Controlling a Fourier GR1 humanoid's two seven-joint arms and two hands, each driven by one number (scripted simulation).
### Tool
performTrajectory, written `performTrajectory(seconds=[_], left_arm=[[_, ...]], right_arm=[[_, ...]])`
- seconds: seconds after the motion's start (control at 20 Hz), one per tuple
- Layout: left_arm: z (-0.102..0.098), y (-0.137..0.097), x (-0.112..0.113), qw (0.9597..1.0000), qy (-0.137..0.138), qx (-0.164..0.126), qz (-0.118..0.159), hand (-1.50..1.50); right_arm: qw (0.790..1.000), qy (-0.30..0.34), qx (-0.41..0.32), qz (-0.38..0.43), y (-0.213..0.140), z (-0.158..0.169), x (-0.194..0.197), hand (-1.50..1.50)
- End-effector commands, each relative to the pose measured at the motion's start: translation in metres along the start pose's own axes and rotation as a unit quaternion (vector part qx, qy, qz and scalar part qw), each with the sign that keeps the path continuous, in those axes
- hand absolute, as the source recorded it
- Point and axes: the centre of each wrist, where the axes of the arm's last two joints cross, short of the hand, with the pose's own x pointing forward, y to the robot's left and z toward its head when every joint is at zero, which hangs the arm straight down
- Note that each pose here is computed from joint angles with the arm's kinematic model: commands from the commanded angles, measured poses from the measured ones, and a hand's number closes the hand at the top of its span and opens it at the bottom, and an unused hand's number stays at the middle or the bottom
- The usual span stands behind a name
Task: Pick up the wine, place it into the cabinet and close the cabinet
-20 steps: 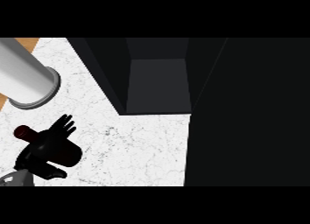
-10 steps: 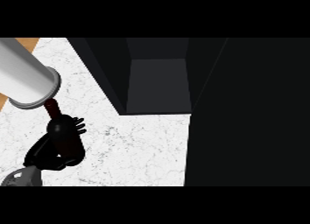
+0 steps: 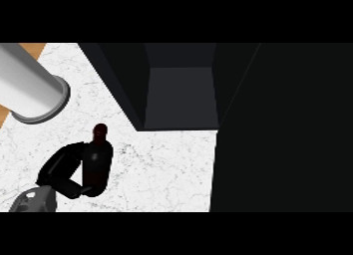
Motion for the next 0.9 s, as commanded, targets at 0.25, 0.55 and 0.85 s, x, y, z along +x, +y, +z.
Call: performTrajectory(seconds=[0.25,0.55,0.85], left_arm=[[0.015,-0.02,-0.013,0.9861,-0.137,0.093,0.014,1.5],[0.018,-0.063,-0.042,0.9463,-0.234,0.219,0.041,1.5],[0.005,-0.093,0.005,0.9563,-0.232,0.173,0.043,1.5]], right_arm=[[0.999,-0.037,0.001,-0.027,0.004,0.022,0.027,-1.5],[0.998,-0.046,0.001,-0.035,0.005,0.026,0.029,-1.5],[0.999,-0.031,0.012,-0.032,0.004,0.034,0.036,-1.5]])
